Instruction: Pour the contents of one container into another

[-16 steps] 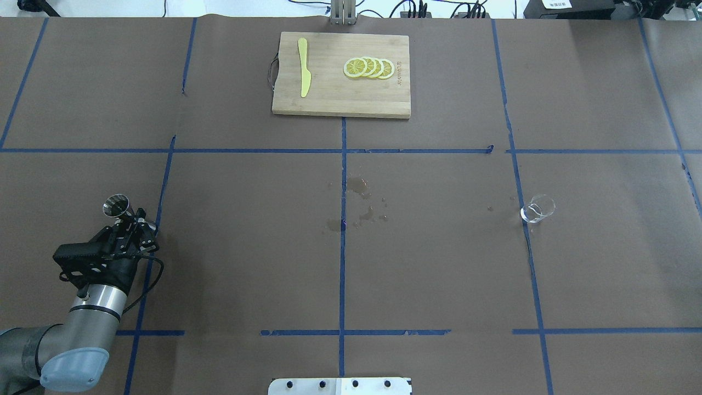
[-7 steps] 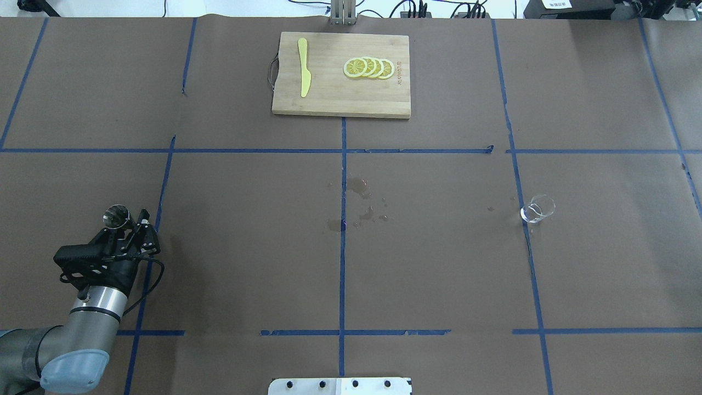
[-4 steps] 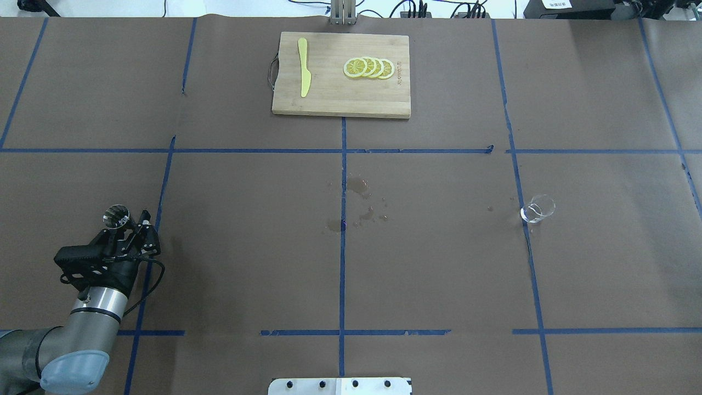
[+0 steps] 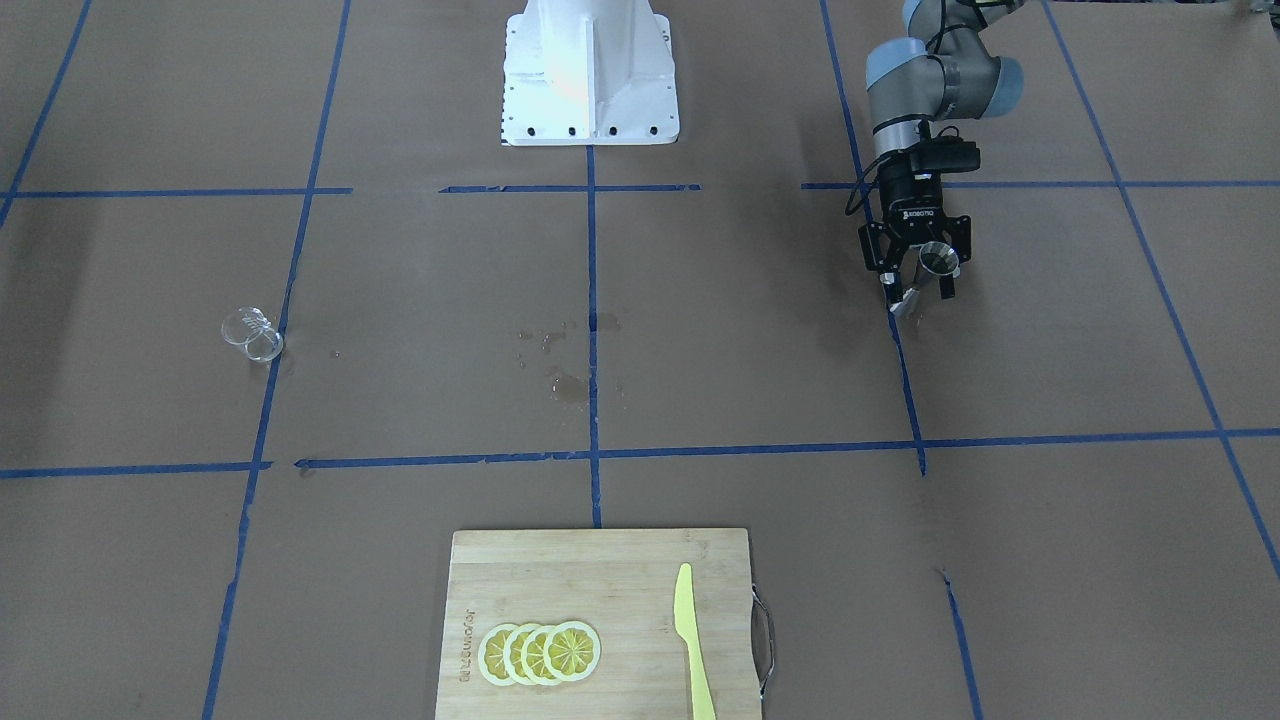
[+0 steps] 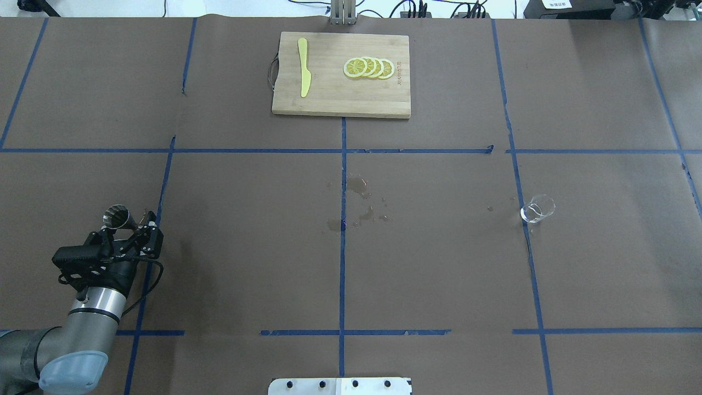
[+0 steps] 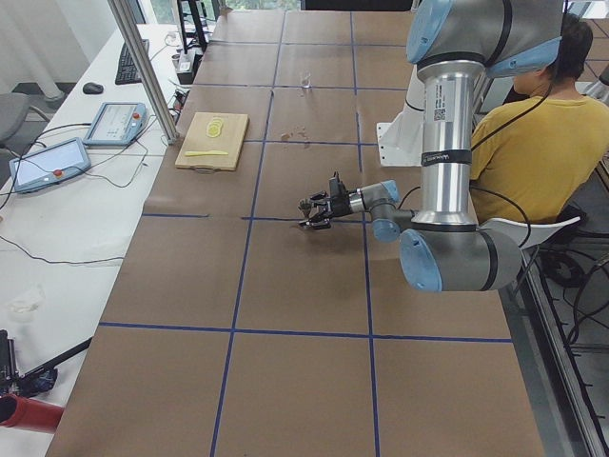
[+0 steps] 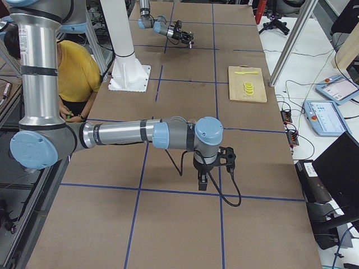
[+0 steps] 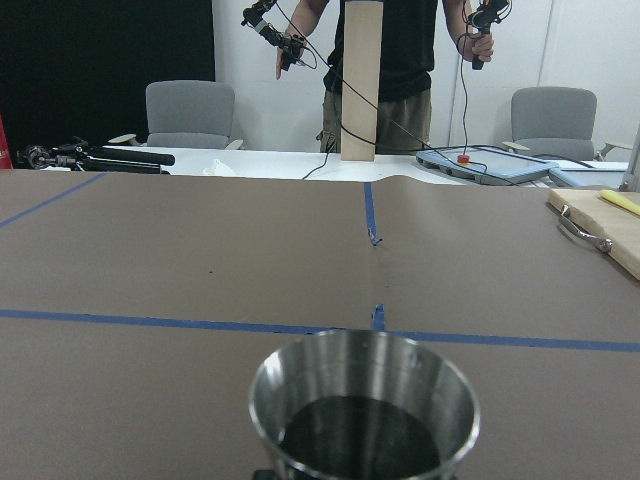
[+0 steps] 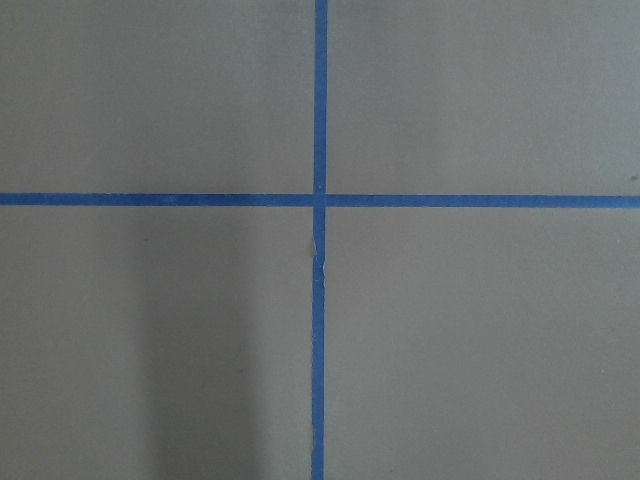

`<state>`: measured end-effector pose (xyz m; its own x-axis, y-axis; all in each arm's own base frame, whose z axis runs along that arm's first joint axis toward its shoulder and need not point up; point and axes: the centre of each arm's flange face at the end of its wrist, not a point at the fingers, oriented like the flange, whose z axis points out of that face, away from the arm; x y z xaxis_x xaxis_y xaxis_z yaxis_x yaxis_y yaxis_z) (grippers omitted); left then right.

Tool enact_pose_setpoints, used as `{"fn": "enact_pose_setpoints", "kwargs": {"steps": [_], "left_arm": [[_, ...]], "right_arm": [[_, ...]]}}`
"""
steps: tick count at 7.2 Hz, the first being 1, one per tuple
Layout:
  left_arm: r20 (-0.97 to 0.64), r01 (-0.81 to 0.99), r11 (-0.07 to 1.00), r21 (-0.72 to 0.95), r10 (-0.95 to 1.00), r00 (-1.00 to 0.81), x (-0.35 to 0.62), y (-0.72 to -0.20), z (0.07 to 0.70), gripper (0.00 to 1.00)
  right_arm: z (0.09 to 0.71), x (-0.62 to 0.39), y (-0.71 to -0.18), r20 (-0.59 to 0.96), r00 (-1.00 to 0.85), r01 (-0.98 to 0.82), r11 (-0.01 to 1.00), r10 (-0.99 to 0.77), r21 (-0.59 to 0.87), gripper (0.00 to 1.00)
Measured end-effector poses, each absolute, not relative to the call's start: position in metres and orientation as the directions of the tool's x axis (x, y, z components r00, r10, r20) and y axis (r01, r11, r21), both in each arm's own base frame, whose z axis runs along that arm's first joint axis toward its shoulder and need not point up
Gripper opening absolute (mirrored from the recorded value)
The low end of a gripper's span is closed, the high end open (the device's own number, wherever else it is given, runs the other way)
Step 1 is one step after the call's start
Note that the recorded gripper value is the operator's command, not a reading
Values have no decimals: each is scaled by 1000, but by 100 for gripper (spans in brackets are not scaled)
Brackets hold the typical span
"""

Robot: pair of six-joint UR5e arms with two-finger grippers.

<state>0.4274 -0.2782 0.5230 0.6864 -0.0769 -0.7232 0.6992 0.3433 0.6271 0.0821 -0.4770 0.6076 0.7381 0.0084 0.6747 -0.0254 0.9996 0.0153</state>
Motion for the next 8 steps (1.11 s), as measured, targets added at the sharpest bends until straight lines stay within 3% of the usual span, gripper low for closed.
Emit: {"fn": "enact_pose_setpoints", "kwargs": {"steps": [2,8], "left_arm": [[-731,712,316,628,-76,678,422,-279,521,100],[-816,818,96,568,-65,574,392,-283,499,100]], "right_arm": [[608,82,-477,675,738,-25,1000,8,15,100],[608,83,-477,675,738,-27,1000,10,15,100]]}}
